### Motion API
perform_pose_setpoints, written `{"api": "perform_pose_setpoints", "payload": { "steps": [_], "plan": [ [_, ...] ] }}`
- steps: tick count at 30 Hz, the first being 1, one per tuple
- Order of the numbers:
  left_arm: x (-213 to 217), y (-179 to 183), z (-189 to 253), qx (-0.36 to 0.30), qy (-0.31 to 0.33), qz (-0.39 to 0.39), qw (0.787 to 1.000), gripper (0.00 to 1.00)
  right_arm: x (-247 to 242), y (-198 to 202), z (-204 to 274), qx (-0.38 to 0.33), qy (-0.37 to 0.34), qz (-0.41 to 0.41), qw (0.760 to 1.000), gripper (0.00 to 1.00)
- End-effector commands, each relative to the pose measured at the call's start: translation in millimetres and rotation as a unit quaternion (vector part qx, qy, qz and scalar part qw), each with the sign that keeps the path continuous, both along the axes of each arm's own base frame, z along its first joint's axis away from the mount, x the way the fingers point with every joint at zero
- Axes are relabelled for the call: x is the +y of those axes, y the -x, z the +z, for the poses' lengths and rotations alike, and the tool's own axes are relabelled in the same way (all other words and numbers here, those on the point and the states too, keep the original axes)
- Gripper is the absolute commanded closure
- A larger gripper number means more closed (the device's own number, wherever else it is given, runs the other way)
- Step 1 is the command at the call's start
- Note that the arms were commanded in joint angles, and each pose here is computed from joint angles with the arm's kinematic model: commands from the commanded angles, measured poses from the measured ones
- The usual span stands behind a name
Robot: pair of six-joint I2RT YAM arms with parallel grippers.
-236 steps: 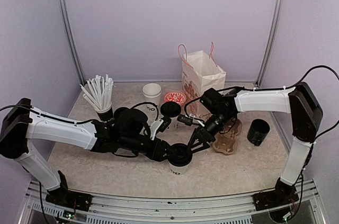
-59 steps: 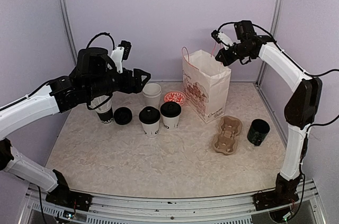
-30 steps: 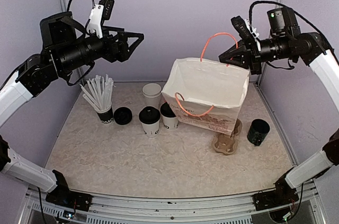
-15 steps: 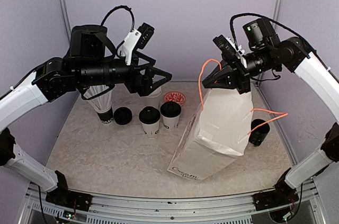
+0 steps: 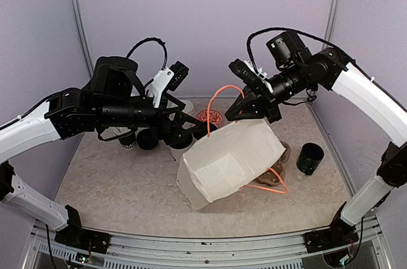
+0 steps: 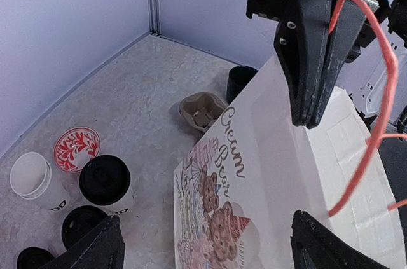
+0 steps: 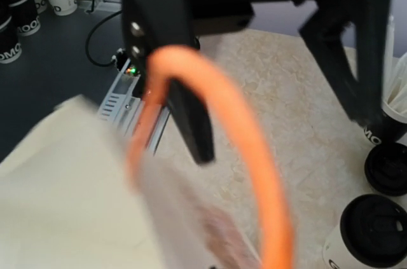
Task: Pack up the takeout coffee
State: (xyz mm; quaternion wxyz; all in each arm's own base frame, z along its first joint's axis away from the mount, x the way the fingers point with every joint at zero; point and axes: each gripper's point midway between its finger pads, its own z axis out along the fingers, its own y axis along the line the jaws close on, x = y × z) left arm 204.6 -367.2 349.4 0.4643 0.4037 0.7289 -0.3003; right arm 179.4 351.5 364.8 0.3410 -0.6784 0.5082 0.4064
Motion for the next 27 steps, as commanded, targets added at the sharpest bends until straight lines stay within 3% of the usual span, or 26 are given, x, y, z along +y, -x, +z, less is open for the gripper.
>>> {"api": "perform_pose_setpoints", "payload": {
  "steps": [1, 9, 15, 22, 27],
  "plan": [
    [16, 9, 14, -0.004, 0.026, 0.008, 1.0, 0.11, 8, -6, -6, 0.005, 0.006, -0.007, 1.0, 1.0],
    [5, 15, 21, -0.02, 0.035, -0.03, 0.999, 0.1, 14, -11, -19, 0.015, 0.016, -0.004, 1.0, 1.0],
    [-16, -10, 3, -0.063, -0.029, -0.022, 0.997, 0.11, 14, -10, -23, 0.018, 0.019, -0.002, 1.0, 1.0],
    [-20, -35, -10, -0.131, -0.101, -0.003, 0.986, 0.16, 9, -6, -25, 0.01, 0.023, 0.005, 1.0, 1.0],
    [-26, -26, -19, -0.128, -0.111, -0.059, 0.984, 0.26, 9, -7, -26, 0.004, 0.024, 0.004, 1.0, 1.0]
  ]
}}
